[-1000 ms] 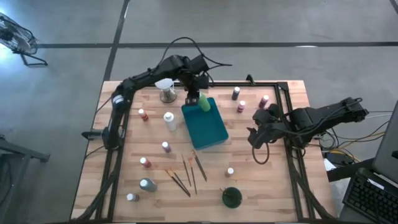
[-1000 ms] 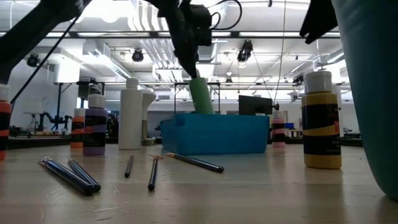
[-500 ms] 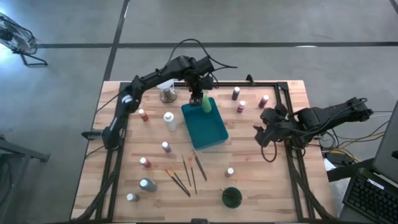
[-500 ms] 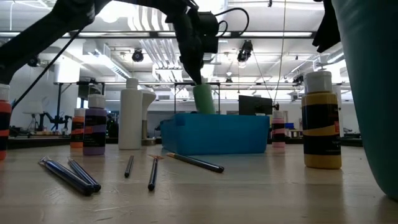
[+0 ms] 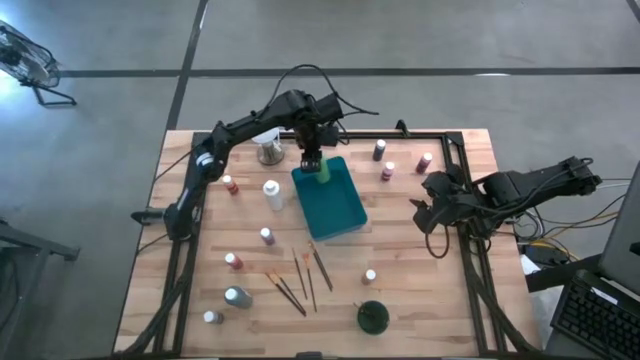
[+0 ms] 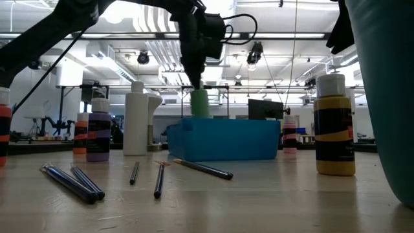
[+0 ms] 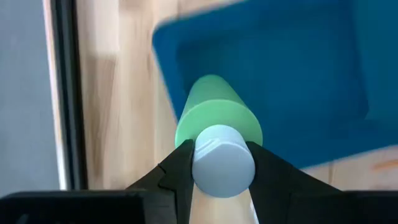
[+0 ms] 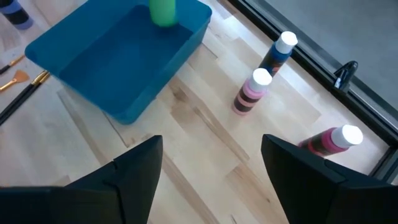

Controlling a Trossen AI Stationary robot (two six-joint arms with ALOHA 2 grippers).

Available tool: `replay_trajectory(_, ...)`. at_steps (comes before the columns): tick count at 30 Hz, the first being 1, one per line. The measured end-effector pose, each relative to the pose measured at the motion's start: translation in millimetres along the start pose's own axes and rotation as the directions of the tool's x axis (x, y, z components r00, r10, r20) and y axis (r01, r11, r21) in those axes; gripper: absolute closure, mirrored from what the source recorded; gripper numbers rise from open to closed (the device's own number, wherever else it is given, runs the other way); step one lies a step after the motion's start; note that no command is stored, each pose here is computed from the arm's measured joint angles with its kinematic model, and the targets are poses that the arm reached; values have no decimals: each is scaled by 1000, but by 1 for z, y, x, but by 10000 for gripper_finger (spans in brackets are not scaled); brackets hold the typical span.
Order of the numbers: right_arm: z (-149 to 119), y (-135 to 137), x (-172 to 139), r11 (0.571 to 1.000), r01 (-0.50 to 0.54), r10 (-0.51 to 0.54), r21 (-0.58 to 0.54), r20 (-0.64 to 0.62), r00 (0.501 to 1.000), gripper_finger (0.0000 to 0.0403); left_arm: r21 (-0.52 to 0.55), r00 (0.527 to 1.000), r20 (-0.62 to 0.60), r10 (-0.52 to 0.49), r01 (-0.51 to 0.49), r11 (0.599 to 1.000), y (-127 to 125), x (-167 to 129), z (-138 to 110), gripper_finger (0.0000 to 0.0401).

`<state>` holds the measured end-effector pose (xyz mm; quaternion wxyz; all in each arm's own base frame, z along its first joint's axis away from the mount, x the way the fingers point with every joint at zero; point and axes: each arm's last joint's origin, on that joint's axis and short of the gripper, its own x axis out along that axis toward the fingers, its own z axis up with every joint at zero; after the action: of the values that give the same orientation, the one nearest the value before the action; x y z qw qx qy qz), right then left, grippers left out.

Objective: Pick & Place Paint Supplies
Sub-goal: Put the green paint bottle into the blue bin

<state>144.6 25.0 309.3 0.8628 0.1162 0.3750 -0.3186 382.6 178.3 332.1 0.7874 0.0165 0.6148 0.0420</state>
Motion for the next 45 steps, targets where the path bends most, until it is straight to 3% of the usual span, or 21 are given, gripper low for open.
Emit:
replay_trajectory(8,0,0,0,1000,0,0,-2,1,1000,152,-65,999,-39,-11,8,998,-4,-11,-9,277)
replay_trajectory(21,0,0,0,1000,-1,1,4,0,1000,124,-69,985,-163,-48,37,997,-12,9,-24,277)
replay_trajectory(31,0,0,0,1000,0,0,4,0,1000,132,-39,999,-31,11,-12,999,-21,-5,-39,277)
replay_trajectory(45,0,0,0,1000,0,0,8,0,1000,155,-11,997,-72,-6,6,1000,-25,15,-47,277)
